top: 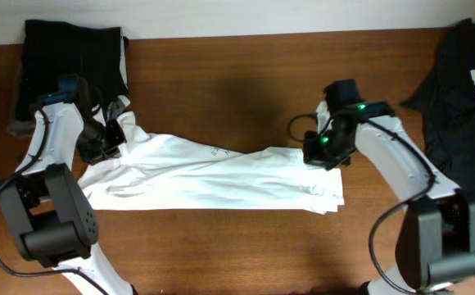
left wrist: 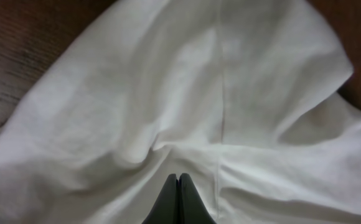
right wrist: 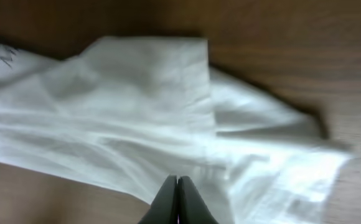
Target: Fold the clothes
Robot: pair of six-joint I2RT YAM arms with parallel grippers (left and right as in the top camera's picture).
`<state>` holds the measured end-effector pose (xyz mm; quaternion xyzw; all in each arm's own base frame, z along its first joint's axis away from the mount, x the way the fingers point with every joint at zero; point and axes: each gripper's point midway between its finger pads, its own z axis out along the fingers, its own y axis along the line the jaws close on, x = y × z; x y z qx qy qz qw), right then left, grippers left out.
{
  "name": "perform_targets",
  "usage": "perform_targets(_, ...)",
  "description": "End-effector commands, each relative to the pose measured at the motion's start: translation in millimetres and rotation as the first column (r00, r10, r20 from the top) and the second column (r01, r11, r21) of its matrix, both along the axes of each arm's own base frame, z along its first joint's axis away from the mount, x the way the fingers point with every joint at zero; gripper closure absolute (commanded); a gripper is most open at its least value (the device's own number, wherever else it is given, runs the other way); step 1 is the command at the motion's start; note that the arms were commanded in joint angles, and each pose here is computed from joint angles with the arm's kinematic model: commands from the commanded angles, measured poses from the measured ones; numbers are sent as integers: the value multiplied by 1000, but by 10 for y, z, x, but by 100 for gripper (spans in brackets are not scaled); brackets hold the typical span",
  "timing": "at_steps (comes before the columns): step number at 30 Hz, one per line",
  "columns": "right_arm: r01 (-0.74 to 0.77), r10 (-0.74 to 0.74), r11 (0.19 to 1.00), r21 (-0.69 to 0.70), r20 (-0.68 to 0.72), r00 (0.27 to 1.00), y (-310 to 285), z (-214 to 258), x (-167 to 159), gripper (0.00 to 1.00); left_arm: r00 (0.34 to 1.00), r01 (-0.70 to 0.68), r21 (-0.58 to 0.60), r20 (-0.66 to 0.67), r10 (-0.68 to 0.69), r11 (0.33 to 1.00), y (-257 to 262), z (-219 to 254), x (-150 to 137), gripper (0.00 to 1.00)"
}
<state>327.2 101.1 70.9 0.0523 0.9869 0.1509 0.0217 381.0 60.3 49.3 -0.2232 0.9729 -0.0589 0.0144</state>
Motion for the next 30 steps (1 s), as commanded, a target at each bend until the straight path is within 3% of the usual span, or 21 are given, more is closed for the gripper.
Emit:
perform_targets(1, 39, -43, 999, -28, -150, 988, -16, -396, -243, 96, 1000, 10, 13, -1, -10, 1000, 29, 41, -21, 99)
perform_targets(6, 38, -52, 997, -62, -257, 965, -74, -768, -404, 96, 999, 55, 13, -5, -55, 998, 23, -2, -49, 99)
perform_targets(11, 87, -119, 983, -163, -200, 973, -450, -971, -200, 96, 998, 55, 3, -40, -55, 998, -2, -111, -165, 99)
perform_targets(14, 152, -178, 974, -166, -154, 972, -656, -1031, -47, 96, 998, 54, 4, -35, -54, 999, 0, -112, -153, 92)
perform_targets(19, 234, -250, 960, -156, -95, 963, -1033, -879, 203, 96, 998, 54, 0, -34, -54, 999, -8, -111, -153, 90)
perform_targets(21, 204, -219, 969, -138, -107, 970, -1030, -689, 250, 96, 998, 55, -1, -36, -55, 998, -11, -105, -158, 99)
perform_targets(22, 179, -190, 977, -114, -97, 977, -990, -528, 300, 96, 998, 54, 1, -27, -54, 999, -7, -88, -146, 99)
perform_targets(24, 180, -185, 979, -99, -40, 982, -981, -143, 418, 87, 998, 56, 8, 5, -56, 998, -4, -1, -109, 99)
perform_targets(25, 188, -188, 978, -94, 11, 982, -999, 132, 481, 75, 996, 78, 20, 45, -78, 997, 2, 125, -79, 99)
perform_targets(28, 243, -226, 956, -165, 112, 968, -1266, 691, 457, 4, 988, 92, 46, 121, -97, 995, 15, 365, -21, 87)
perform_targets(30, 305, -283, 929, -207, 131, 950, -1585, 790, 359, 1, 984, 91, 55, 151, -98, 994, 16, 476, -13, 77)
